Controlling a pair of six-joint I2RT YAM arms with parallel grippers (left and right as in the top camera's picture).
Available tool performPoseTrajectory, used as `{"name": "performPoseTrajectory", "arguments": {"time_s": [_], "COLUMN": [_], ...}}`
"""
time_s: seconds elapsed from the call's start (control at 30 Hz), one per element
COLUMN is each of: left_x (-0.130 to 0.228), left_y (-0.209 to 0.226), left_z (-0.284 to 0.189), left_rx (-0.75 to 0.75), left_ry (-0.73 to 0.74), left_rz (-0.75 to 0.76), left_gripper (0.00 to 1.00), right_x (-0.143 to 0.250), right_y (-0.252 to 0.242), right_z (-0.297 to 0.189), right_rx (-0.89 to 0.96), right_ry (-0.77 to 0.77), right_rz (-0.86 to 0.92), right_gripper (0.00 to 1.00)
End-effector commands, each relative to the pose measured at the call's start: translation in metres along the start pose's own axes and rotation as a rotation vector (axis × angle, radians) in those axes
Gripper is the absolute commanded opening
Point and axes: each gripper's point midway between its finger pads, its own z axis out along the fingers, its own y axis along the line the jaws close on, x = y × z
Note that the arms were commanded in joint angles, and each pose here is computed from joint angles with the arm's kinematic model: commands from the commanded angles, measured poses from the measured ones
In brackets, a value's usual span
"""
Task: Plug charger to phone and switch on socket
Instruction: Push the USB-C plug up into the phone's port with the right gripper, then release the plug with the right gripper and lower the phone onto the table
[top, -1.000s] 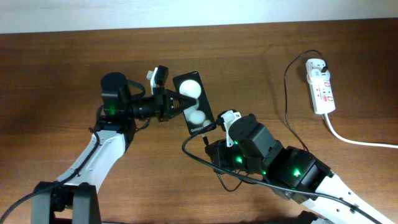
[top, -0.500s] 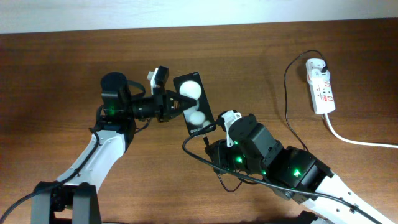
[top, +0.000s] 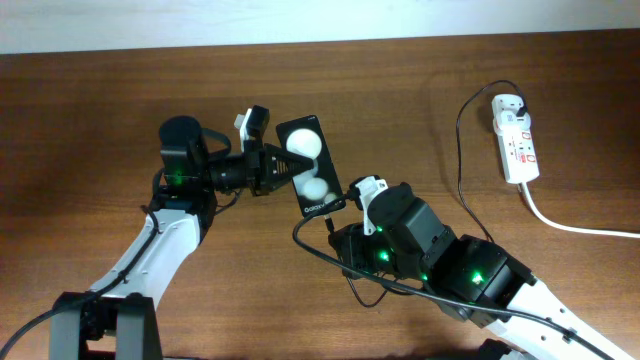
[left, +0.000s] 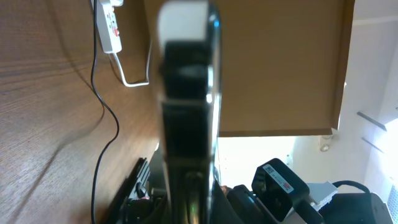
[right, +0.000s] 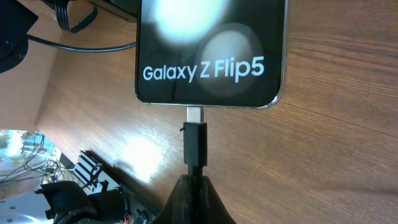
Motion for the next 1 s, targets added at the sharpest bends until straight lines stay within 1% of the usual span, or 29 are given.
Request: {"name": "performPoseTrajectory", "arguments": {"time_s": [0.0,0.07,0.27,0.33,0.43,0.53,0.67,0.97], "left_x": [0.005,0.004,0.004,0.009,0.014,0.020,0.029,0.034], "left_y": [-0.010,-0.010,-0.010,-0.012,-0.014,-0.016,-0.019,-0.021], "left_z": [0.000,0.000,0.000,0.000,0.000,-0.001,-0.002,0.001], "left_rx": [0.021,0.018,0.018,0.031,0.044,0.058,0.080,0.084], "left_ry": [0.038,0.033,0.032,0.060,0.089,0.123,0.175,0.200], "left_rz": [0.014,-0.008,0.000,0.068,0.083,0.083,0.081,0.050], "left_gripper": [0.00,0.00,0.00,0.00,0.00,0.00,0.00,0.00], "right_x": [-0.003,-0.003,-0.004,-0.013,-0.019,-0.028,-0.042,-0.056], "right_y": [0.002,0.002,0.002,0.004,0.003,0.001,0.010,0.011], "right_z": [-0.003,-0.003,-0.003,-0.004,-0.004,-0.005,-0.007,-0.011], "right_rx": [-0.004,-0.004,-0.003,-0.004,0.005,0.024,-0.008,0.000], "right_ry": [-0.021,-0.021,-0.026,-0.063,-0.094,-0.137,-0.197,-0.266], "right_rz": [-0.008,-0.008,-0.009,-0.018,-0.020,-0.021,-0.035,-0.054], "right_gripper": [0.04,0.04,0.04,0.04,0.04,0.04,0.04,0.04]}}
